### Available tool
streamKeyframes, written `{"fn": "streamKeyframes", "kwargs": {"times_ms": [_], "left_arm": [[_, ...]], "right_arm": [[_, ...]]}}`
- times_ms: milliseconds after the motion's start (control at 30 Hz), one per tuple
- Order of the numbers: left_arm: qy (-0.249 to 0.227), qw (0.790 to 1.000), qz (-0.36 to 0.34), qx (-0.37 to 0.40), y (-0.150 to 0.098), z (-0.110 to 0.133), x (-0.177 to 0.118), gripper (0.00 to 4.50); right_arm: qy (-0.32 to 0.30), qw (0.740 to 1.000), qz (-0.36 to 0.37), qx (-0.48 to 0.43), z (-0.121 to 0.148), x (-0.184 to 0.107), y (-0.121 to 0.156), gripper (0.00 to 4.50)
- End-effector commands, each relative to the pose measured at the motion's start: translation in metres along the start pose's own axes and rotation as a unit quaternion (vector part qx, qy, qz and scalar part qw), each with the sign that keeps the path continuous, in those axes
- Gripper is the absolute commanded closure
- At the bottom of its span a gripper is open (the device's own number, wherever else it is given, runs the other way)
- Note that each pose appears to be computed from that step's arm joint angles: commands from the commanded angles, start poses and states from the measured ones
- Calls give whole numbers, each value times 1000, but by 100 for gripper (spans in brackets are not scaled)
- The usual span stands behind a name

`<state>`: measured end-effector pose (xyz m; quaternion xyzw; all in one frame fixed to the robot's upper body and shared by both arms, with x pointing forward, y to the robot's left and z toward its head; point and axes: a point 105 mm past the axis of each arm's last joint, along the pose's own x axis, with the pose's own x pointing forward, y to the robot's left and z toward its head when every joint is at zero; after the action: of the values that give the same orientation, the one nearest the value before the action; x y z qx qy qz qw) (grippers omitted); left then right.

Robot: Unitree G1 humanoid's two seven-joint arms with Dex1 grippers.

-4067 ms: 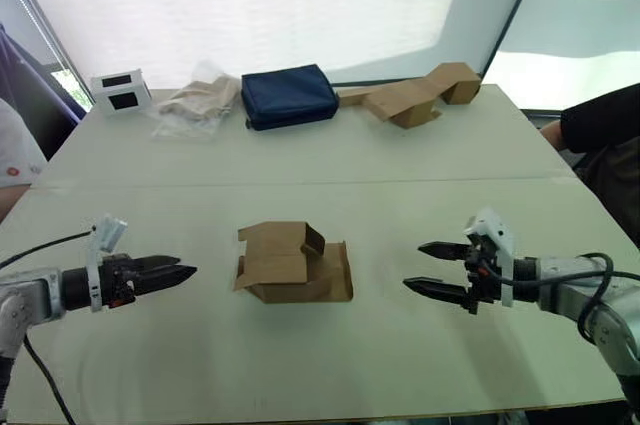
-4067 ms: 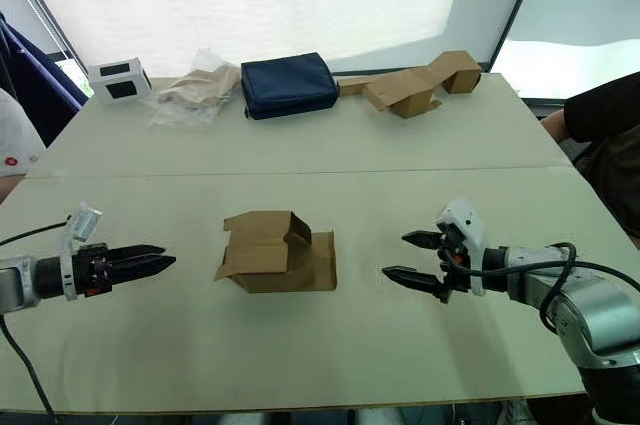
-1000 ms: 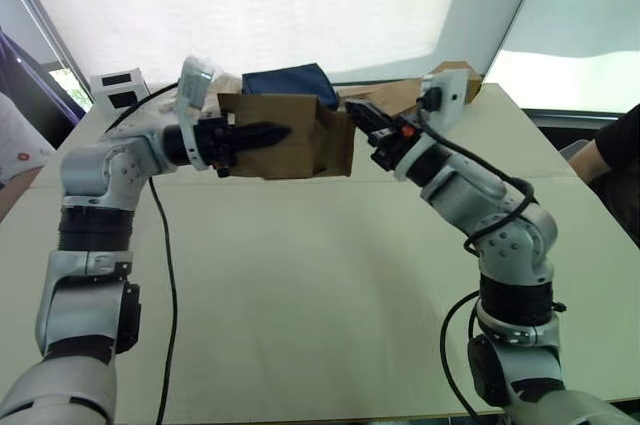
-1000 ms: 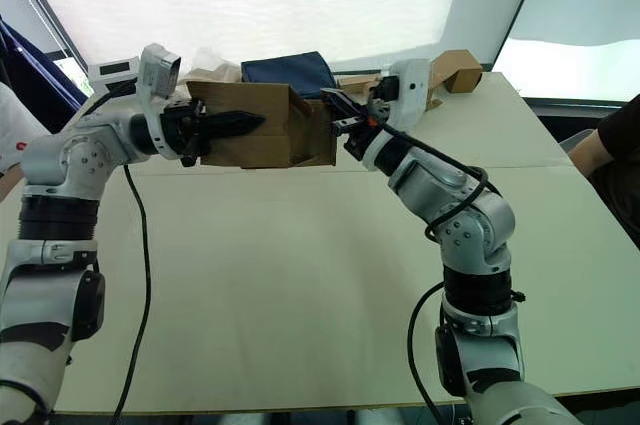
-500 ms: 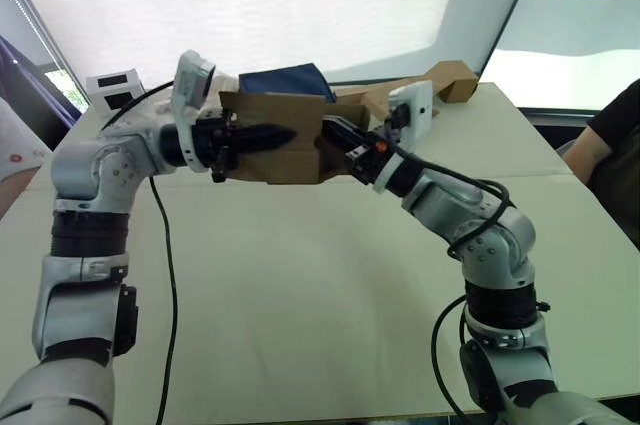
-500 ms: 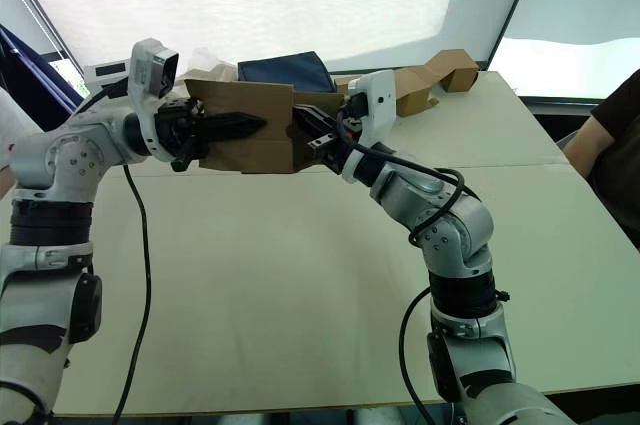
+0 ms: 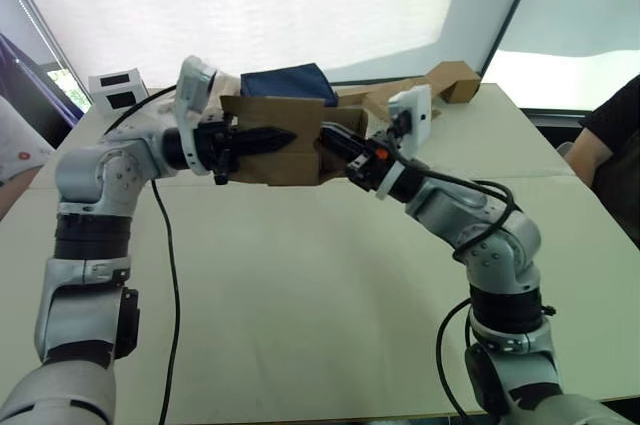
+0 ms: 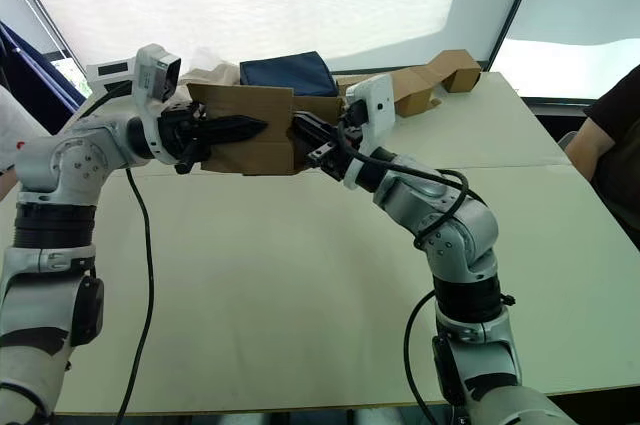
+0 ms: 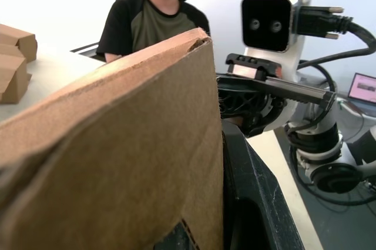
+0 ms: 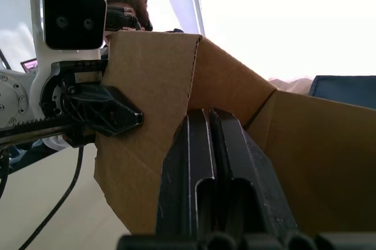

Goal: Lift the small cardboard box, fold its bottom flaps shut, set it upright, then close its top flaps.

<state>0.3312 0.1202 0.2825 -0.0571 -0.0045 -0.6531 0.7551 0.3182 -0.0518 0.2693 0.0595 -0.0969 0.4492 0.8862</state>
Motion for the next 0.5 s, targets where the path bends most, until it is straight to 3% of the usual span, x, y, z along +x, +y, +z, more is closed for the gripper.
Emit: {"fn": "streamKeyframes", "kwargs": {"times_ms": [33, 267, 500], "left_arm": [[-6, 1000, -1, 26, -2, 10, -1, 450], [-10, 999, -7, 29, -3, 14, 0, 450], [-15, 999, -23, 34, -9, 20, 7, 450]], "right_arm": [[-20, 999, -17, -20, 16, -24, -13, 444], [93, 995, 6, -27, -22, -65, -7, 444], [118, 992, 25, -35, -45, -51, 6, 444]]}}
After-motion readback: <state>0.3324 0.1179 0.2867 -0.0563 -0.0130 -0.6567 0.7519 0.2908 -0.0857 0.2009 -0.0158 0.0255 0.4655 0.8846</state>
